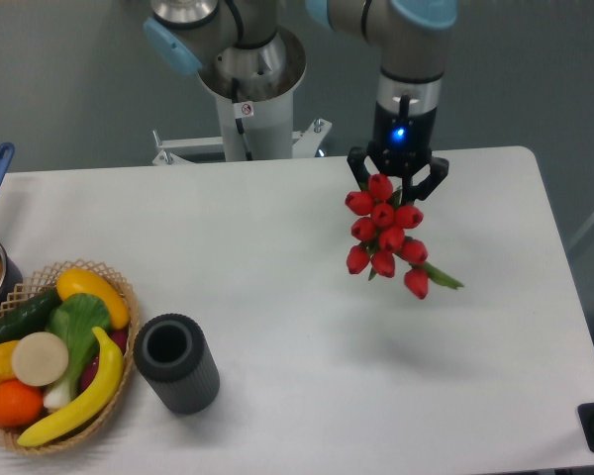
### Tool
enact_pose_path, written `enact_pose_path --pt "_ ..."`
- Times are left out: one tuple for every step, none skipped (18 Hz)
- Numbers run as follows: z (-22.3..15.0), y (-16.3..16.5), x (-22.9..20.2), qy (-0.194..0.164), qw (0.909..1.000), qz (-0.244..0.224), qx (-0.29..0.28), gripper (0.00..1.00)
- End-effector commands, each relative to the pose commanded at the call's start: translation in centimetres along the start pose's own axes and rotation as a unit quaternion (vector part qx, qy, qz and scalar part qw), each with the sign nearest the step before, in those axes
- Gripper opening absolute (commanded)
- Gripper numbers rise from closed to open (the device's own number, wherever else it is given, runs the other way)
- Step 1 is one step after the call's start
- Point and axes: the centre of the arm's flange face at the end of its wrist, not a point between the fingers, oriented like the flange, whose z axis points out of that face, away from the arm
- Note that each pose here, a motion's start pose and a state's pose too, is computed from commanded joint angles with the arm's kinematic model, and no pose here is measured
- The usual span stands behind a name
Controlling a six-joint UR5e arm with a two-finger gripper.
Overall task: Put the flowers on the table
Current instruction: 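Swing the held tulip bouquet blooms-down and move it toward the table center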
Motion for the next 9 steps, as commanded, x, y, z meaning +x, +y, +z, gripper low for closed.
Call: enact_pose_path --pt "0.4 0.0 0.1 0.003 1.0000 0.001 -0.006 0.36" --pt "0.7 0.0 0.1 0.003 0.9999 0.003 -0.013 0.36" --pt "1.6 -0.3 0.4 0.007 0.9997 0.008 -0.022 0.36" --pt "2.2 -0.5 0.5 0.007 0.9994 0.012 -0.033 0.36" --pt "3.0 -0.6 0.7 0.007 0.9987 0.017 -0.047 0.36" --pt "3.7 -0.7 0.8 0.007 0.9979 0.021 -0.060 0.36" --pt "4.3 -0.9 0.8 0.007 0.9972 0.026 -0.070 0.36" --pt "5.2 -1.1 0.8 0.009 0.9962 0.030 -0.081 0.36" --pt "6.0 -1.2 0.8 0.011 0.9955 0.033 -0.088 0.36"
